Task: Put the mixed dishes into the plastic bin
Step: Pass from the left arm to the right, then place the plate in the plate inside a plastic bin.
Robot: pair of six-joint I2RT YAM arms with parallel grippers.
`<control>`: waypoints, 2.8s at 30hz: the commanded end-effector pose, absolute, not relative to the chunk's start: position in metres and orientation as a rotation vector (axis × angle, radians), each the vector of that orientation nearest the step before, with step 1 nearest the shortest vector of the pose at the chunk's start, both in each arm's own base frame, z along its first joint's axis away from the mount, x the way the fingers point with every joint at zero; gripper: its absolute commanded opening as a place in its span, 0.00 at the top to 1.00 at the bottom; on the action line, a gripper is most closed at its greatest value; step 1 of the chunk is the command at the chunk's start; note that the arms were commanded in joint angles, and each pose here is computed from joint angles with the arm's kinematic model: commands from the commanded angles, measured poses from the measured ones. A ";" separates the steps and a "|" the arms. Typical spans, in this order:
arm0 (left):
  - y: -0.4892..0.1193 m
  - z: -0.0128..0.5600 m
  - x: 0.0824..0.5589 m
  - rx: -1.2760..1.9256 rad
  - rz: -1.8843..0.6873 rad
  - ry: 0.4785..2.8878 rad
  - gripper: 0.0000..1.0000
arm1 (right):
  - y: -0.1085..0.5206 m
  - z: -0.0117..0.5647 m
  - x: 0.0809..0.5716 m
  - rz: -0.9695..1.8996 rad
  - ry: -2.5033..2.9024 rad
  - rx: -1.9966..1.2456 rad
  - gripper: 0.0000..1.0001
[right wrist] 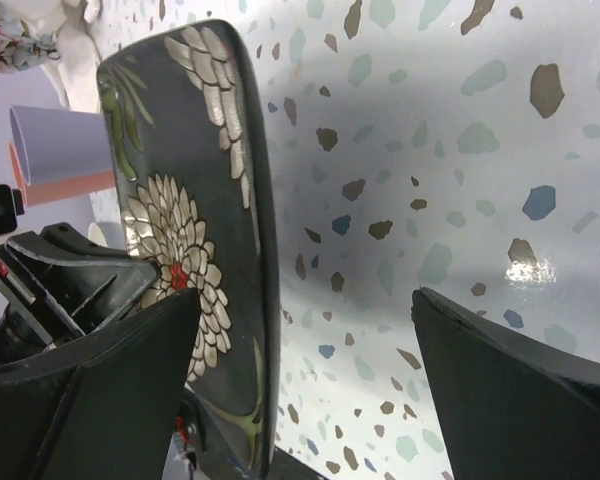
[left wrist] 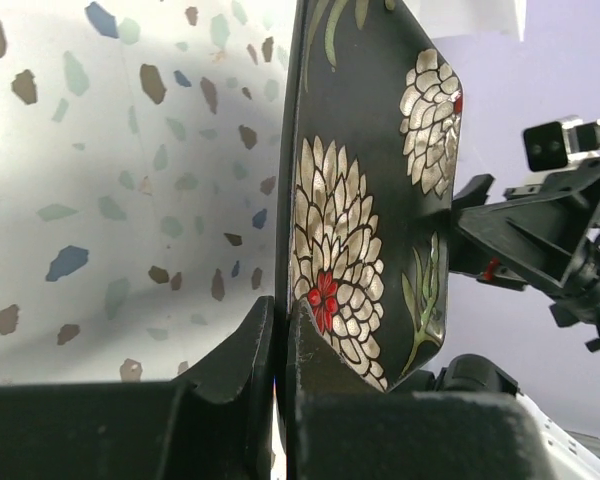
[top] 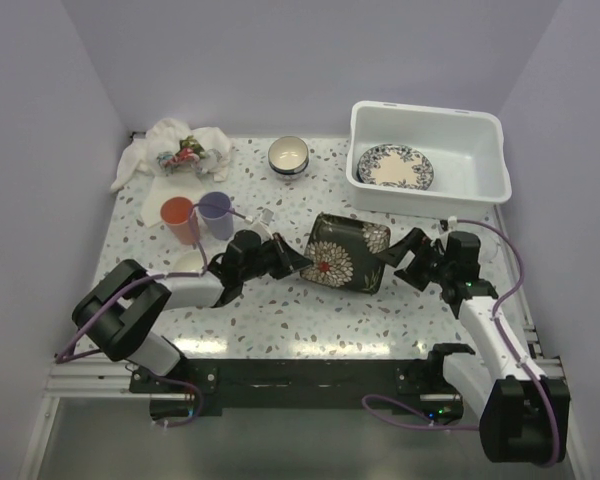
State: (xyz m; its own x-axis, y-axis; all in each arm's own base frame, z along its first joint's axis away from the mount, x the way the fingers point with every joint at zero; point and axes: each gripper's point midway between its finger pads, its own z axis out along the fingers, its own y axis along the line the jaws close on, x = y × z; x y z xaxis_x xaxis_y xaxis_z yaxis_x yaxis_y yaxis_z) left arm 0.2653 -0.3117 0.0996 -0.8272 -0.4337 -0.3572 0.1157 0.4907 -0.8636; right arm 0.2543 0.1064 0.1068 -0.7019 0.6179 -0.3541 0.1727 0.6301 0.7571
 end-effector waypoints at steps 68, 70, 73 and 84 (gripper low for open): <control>-0.098 0.217 0.259 -0.014 -0.146 1.760 0.04 | -0.001 0.287 0.505 0.996 1.689 0.711 1.00; -0.099 0.212 0.260 -0.005 -0.140 1.772 0.04 | -0.004 0.284 0.514 1.023 1.651 0.727 1.00; -0.098 0.210 0.261 -0.006 -0.126 1.778 0.04 | -0.010 0.270 0.530 1.036 1.625 0.761 1.00; -0.096 0.202 0.264 -0.004 -0.090 1.802 0.04 | -0.034 0.225 0.574 0.937 1.677 0.808 1.00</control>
State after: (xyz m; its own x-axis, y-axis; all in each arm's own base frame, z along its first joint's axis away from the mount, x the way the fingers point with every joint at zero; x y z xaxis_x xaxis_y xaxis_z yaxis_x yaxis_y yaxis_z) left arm 0.2595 -0.0999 0.1947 -0.2587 -0.0541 -0.9645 0.0664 0.9951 -0.0736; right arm 0.5458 -0.0237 0.1462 -0.3569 0.8746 -0.3282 0.2738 0.4339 0.8584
